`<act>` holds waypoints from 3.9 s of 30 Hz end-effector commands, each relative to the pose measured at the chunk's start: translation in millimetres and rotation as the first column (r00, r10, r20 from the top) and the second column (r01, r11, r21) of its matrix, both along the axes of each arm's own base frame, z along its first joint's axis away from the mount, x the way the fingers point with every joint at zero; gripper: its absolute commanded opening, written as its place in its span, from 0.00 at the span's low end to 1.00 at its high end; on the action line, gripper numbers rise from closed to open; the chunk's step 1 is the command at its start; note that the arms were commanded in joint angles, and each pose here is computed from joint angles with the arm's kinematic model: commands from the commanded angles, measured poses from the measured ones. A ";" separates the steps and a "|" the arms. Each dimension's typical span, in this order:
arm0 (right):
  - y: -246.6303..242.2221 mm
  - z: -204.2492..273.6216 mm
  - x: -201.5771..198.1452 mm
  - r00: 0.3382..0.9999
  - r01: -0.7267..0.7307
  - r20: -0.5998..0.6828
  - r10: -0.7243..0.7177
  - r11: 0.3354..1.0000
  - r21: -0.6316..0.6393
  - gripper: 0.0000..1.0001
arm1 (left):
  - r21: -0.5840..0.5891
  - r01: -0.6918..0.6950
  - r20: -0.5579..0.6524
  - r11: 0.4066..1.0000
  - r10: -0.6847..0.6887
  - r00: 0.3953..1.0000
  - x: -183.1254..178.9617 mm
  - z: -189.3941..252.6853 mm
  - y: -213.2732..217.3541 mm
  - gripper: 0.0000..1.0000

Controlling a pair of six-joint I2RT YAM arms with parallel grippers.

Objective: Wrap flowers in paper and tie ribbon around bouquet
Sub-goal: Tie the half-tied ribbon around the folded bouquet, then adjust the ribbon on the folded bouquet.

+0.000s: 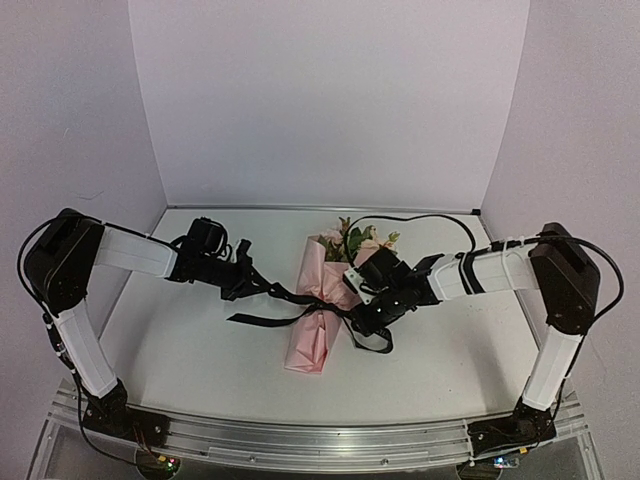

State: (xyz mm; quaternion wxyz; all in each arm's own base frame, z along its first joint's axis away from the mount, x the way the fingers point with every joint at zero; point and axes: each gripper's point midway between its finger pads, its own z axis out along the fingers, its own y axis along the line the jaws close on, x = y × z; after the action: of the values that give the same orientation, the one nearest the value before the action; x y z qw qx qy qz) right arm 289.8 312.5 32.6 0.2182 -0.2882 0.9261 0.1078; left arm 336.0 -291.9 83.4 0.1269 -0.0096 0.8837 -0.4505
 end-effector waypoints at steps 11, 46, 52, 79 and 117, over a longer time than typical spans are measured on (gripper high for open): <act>-28.6 -8.3 -11.4 0.986 0.162 -0.041 -0.163 0.986 -0.028 0.00 | 0.036 -0.038 0.004 0.999 0.038 0.999 11.1 -1.9 7.1 0.00; -111.9 -17.9 -35.9 0.857 0.510 -0.018 -0.515 0.852 -0.115 0.00 | 0.047 -0.192 -0.104 0.980 0.196 0.975 7.4 -36.5 59.6 0.00; -93.8 -9.2 -32.7 0.884 0.460 -0.050 -0.464 0.885 -0.068 0.00 | 0.017 -0.145 -0.069 0.989 0.145 0.987 14.6 -22.5 51.1 0.00; -23.0 108.2 15.9 0.869 0.492 0.011 -0.495 0.865 0.103 0.62 | 0.142 -0.121 0.235 0.982 0.085 0.968 30.3 46.8 38.3 0.67; 57.8 30.9 37.6 0.885 0.457 -0.143 -0.444 0.885 0.083 0.17 | 0.172 0.327 0.135 0.929 -0.351 0.927 -32.0 -4.2 -75.3 0.54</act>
State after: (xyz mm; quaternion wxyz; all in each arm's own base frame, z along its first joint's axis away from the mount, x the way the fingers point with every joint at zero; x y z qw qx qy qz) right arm 318.4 362.6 58.8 0.1816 -0.0463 0.9750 0.1196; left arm 307.1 -366.8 75.0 0.1112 0.1755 0.8932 -0.3987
